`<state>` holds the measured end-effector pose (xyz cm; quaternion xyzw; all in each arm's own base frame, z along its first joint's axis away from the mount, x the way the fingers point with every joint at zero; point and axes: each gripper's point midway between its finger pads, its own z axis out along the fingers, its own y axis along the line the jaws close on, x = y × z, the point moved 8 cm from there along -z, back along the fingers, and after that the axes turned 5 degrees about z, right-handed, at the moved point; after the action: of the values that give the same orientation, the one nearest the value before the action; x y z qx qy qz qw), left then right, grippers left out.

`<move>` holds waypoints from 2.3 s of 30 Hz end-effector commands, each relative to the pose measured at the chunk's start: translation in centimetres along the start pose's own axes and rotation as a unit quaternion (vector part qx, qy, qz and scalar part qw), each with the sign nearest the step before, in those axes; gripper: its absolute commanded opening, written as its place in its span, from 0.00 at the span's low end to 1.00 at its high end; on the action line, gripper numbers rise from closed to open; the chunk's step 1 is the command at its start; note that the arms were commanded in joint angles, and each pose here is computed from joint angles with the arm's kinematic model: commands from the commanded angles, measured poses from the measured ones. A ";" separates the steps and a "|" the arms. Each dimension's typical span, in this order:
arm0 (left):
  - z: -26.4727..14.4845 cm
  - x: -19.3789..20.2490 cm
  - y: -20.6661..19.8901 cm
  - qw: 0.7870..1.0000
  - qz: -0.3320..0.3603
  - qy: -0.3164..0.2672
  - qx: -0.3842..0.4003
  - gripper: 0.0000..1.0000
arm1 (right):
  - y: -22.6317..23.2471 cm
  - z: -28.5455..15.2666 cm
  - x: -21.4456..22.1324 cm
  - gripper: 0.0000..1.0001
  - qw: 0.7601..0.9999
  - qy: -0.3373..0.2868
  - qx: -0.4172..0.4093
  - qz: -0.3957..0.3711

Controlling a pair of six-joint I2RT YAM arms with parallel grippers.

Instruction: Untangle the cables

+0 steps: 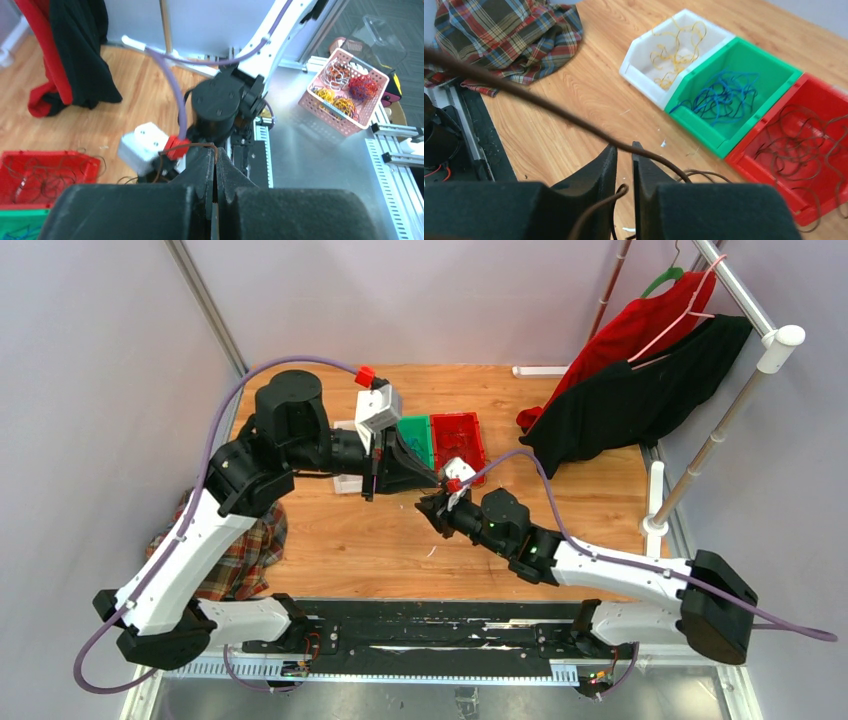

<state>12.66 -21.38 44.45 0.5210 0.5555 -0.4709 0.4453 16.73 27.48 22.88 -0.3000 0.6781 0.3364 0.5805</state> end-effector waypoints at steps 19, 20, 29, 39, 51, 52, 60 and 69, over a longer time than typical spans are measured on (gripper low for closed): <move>-3.5 -12.8 0.6 0.958 0.202 -0.156 -0.132 0.00 | -1.7 -3.7 13.0 0.08 0.982 0.110 0.073 0.136; -3.6 -13.1 0.7 0.954 0.210 -0.159 -0.140 0.01 | -1.7 -4.1 13.3 0.08 0.981 0.111 0.076 0.141; -4.1 -15.5 3.0 0.917 0.276 -0.176 -0.228 0.00 | -2.3 -7.2 14.4 0.30 0.975 0.100 0.098 0.170; -2.3 -17.9 8.0 0.870 0.321 -0.185 -0.325 0.00 | -2.7 -9.4 13.7 0.60 0.975 0.057 0.105 0.189; 2.8 -17.6 12.7 0.874 0.329 -0.180 -0.310 0.00 | -2.8 -10.2 4.7 0.71 0.974 -0.129 0.082 0.171; 3.5 -17.1 13.1 0.879 0.325 -0.172 -0.303 0.00 | -2.8 -10.3 2.7 0.73 0.969 -0.166 0.076 0.166; 5.1 -13.9 19.2 0.822 0.386 -0.064 -0.414 0.00 | -0.5 -10.9 -6.9 0.75 0.982 -0.163 0.000 0.098; 5.7 -16.9 22.8 0.746 0.459 -0.103 -0.471 0.00 | -1.5 -9.9 2.7 0.75 0.990 -0.045 0.035 0.127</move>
<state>36.46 -30.65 54.62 0.4336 0.4195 -0.0031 0.7975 11.85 18.99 26.44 -0.1645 0.6333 0.4308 0.6215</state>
